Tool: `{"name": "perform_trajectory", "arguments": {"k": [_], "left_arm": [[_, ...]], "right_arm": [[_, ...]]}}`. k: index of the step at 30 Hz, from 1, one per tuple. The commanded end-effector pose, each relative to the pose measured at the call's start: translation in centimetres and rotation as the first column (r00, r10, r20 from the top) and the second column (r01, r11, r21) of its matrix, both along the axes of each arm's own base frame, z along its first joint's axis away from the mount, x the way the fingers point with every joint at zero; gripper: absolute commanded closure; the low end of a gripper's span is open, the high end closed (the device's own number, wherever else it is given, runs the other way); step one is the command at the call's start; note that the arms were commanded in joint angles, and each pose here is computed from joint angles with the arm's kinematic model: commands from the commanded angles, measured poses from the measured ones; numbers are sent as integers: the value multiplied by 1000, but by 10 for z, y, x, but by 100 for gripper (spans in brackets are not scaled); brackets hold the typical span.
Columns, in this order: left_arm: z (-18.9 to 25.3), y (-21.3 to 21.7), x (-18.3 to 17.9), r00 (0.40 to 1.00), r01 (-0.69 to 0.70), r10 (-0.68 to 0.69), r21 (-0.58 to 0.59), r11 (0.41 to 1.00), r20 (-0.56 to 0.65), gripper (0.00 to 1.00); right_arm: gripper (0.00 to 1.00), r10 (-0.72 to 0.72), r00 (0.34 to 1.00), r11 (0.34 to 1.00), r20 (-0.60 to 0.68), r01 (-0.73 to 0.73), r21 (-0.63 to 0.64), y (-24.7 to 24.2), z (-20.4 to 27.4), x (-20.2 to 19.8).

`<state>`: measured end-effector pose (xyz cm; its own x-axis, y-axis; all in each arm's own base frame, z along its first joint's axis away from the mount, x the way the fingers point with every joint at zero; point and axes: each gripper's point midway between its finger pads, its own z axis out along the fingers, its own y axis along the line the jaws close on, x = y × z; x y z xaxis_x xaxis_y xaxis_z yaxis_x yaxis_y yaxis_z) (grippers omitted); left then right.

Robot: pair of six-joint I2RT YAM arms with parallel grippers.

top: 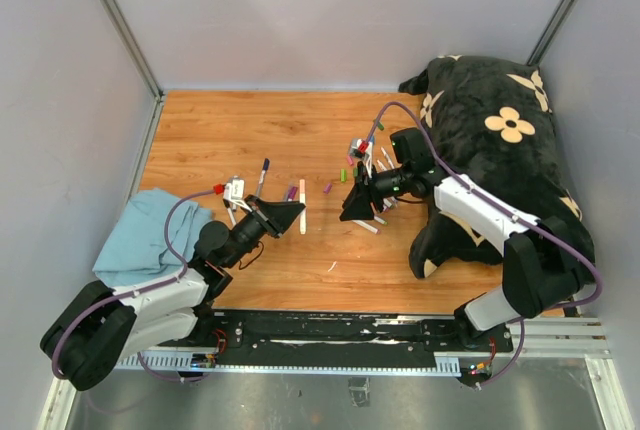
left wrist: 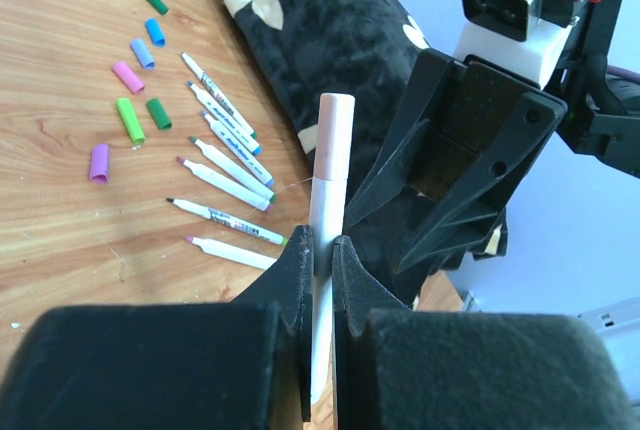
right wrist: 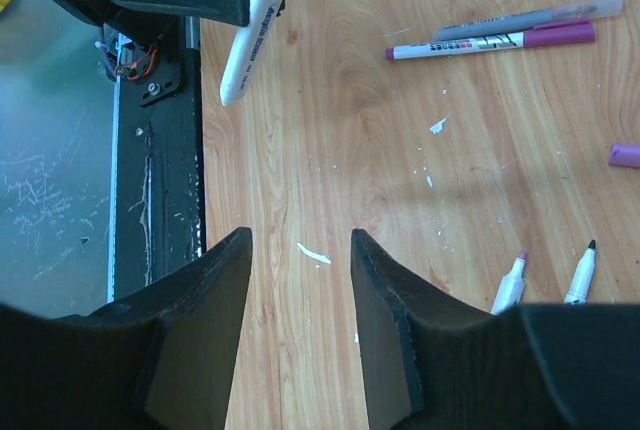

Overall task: Open the pen caps
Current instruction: Open the pen cap from the pen.

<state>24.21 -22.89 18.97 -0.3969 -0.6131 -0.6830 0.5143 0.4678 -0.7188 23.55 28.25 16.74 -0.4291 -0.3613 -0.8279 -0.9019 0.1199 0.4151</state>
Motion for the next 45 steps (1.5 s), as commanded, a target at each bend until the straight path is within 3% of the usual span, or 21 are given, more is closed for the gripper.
{"name": "perform_trajectory", "arguments": {"k": [1,13,27,45], "left_arm": [[15,0,-1,999,-1,3,-47,999,42,100],[20,1,0,999,-3,7,-85,996,37,100],[38,7,2,997,-27,41,-216,976,64,100],[41,-2,4,998,-19,36,-269,963,60,100]], "right_arm": [[54,9,1000,1000,-19,-8,25,2,2,-2],[51,-9,998,999,-55,12,51,6,2,-1],[48,-45,985,986,-168,71,150,20,3,4],[47,-37,983,977,-182,74,198,23,6,4]]}}
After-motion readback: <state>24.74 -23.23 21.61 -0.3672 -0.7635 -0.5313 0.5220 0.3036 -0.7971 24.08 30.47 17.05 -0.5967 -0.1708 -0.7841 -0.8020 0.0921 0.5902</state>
